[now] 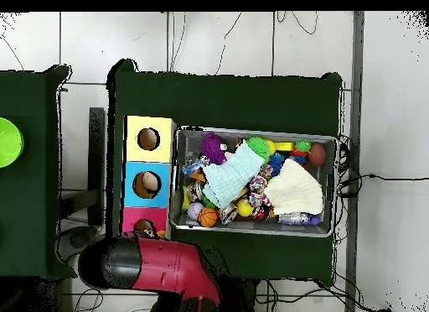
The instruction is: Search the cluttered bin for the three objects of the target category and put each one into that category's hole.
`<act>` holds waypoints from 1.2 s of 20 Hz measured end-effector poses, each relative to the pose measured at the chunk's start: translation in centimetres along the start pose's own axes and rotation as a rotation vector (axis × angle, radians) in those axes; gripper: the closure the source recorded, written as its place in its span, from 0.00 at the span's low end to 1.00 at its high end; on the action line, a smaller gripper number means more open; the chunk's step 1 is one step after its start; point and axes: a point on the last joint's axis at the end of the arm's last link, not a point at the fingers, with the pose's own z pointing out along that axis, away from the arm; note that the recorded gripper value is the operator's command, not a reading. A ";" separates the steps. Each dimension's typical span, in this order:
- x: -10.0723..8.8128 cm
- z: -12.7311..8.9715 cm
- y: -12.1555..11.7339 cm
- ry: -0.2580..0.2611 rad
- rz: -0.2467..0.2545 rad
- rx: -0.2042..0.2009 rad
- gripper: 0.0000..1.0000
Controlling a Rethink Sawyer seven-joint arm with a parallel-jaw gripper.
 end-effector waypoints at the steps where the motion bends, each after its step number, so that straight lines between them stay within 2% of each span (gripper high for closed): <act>1: 0.5 0.0 0.3 0.009 0.026 -0.024 1.00; 4: 0.7 -0.2 0.6 0.016 0.068 -0.064 1.00; 6: 0.4 -0.4 0.8 0.017 0.140 -0.130 1.00; 12: -0.8 -0.9 1.2 0.019 0.259 -0.232 1.00; 13: -1.2 -1.2 1.6 0.026 0.298 -0.270 1.00; 15: -1.4 -1.4 1.9 0.033 0.327 -0.298 1.00; 17: -1.8 -2.2 2.6 0.051 0.381 -0.353 1.00; 19: -1.8 -2.7 3.0 0.060 0.410 -0.378 1.00; 24: -1.6 -4.4 3.7 0.074 0.519 -0.455 1.00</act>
